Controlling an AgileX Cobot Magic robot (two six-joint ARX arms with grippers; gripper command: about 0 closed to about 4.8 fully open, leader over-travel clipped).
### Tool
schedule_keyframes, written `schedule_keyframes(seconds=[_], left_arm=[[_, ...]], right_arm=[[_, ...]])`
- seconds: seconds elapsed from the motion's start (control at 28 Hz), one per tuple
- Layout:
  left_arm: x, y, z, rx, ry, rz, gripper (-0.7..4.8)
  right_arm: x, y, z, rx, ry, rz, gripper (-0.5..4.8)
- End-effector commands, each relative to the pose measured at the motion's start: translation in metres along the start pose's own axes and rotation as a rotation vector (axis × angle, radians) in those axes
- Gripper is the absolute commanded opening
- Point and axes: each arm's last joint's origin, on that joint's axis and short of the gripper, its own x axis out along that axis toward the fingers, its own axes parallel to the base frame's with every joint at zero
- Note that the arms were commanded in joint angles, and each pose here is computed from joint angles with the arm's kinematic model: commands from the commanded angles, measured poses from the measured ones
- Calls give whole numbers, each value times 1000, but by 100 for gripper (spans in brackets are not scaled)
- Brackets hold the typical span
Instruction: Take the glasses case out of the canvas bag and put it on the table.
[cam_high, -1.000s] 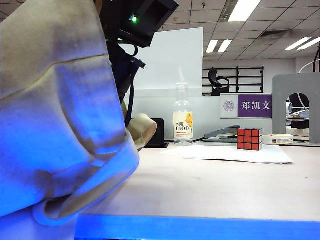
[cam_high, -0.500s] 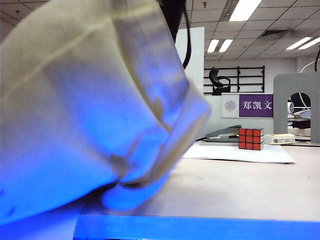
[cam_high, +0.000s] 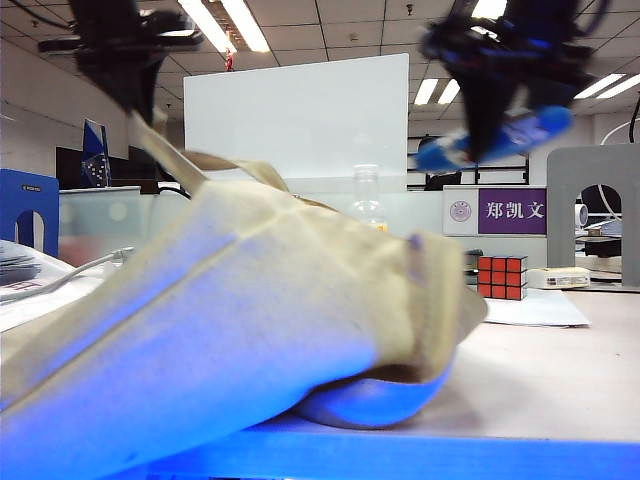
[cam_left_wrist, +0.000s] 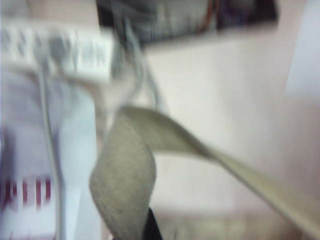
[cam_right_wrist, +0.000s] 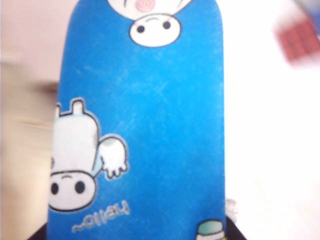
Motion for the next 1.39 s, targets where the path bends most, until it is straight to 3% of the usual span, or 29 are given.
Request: schedule_keyframes(seconds=[0.04, 0.25, 0.32, 0.43, 0.54, 0.68, 0.82, 0.89, 1.0, 1.14, 1.25, 1.32, 1.39], left_arm=[[-13, 1, 19, -48, -205, -2, -4], [-27, 0, 45, -143, -495, -133, -3], [-37, 5, 58, -187, -656, -253, -3], [-61, 10, 78, -292, -918, -521, -3], [-84, 19, 89, -373, -1128, -696, -3], [-108, 21, 92, -358, -1272, -916, 0], [-123, 25, 91, -305, -1254, -1095, 78], [-124, 23, 90, -260, -1207, -1145, 171], [-123, 21, 89, -240, -1126, -1200, 313], [-116, 20, 88, -252, -1016, -1231, 361], [-109, 19, 87, -270, -920, -1234, 479], [-104, 19, 86, -285, -884, -1217, 479], [-103, 19, 87, -291, -922, -1175, 479]], right_arm=[[20, -23, -15, 94, 16, -7, 240], [66, -38, -57, 237, 53, 95, 237], [79, -34, -68, 239, 52, 112, 238], [90, -31, -77, 240, 41, 110, 238], [96, -30, -80, 239, 29, 106, 237], [109, -30, -82, 241, 69, 101, 238], [122, -29, -85, 244, 114, 115, 240], [126, -29, -86, 244, 124, 117, 259], [127, -29, -86, 245, 117, 118, 341], [121, -30, -84, 274, 103, 109, 433], [103, -31, -79, 284, 32, 90, 444], [83, -32, -73, 278, -59, 74, 445], [48, -33, -67, 268, -204, 53, 445]])
